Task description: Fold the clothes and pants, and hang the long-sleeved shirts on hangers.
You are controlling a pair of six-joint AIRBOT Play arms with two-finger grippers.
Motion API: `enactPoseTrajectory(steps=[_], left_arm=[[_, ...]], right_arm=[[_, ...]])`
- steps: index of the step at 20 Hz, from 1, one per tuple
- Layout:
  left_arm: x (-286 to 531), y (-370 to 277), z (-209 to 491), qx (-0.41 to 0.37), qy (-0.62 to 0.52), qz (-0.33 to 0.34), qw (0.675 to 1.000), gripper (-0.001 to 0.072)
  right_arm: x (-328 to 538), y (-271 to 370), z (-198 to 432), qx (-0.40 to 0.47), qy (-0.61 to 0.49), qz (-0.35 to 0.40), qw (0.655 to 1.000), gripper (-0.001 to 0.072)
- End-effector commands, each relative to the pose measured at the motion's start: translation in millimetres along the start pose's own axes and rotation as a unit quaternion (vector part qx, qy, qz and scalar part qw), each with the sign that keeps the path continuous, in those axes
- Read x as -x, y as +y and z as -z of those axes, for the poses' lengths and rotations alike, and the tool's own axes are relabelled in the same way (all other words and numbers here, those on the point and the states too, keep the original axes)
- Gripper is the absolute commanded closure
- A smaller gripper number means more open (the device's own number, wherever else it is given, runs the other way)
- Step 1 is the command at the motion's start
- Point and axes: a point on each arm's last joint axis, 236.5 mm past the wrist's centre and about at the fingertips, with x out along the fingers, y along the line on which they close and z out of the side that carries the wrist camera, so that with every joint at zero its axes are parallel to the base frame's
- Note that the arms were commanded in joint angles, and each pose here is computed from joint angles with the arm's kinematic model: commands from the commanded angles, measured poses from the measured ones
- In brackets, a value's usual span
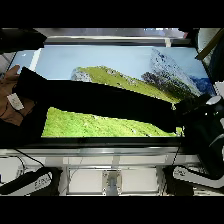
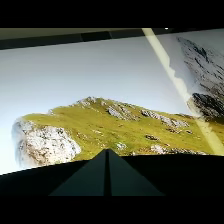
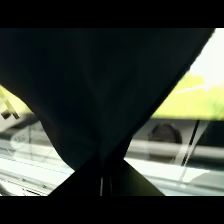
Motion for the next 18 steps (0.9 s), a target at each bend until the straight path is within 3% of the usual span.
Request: enactPoseTrajectory(steps=[1, 2, 3, 5, 6, 9, 12, 14, 18], left_arm=[[-18.6, -14.5, 11.4, -0.002, 0.022, 0.021, 1.000, 0.0695], [-19.3, -13.8, 10.7, -0.001, 0.020, 0.020, 1.000, 0.0694], [-19.3, -13.5, 9.9, -0.001, 0.018, 0.020, 1.000, 0.0695], [-19.2, -13.0, 10.0, -0.001, 0.019, 0.019, 1.000, 0.0695], [-19.2, -13.0, 10.0, -0.001, 0.019, 0.019, 1.000, 0.0695], [-19.2, -13.1, 10.1, -0.001, 0.019, 0.019, 1.000, 0.0694], [-19.2, -13.0, 10.3, -0.001, 0.019, 0.019, 1.000, 0.0694], [-19.2, -13.0, 10.3, -0.001, 0.019, 0.019, 1.000, 0.0695], [-19.2, -13.0, 10.1, -0.001, 0.019, 0.019, 1.000, 0.0695]], right_arm=[[-20.6, -11.4, 29.6, -0.003, 0.008, 0.010, 1.000, 0.0709], [-18.1, -12.3, 25.4, 0.000, 0.000, 0.015, 1.000, 0.0705], [-12.2, -13.8, 16.1, 0.006, -0.016, 0.024, 1.000, 0.0630], [8.6, -14.2, -11.3, 0.015, -0.063, 0.043, 0.997, 0.0276], [21.3, -13.3, -24.8, 0.021, -0.087, 0.053, 0.995, 0.0194], [58.2, -25.2, -55.9, 0.031, -0.146, 0.109, 0.983, 0.0196], [60.1, -56.4, -51.8, -0.030, -0.145, 0.106, 0.983, 0.0198], [53.8, -80.9, -38.5, -0.098, -0.144, 0.064, 0.983, 0.0231], [34.7, -63.4, -43.2, -0.128, -0.201, -0.125, 0.963, 0.0252]])
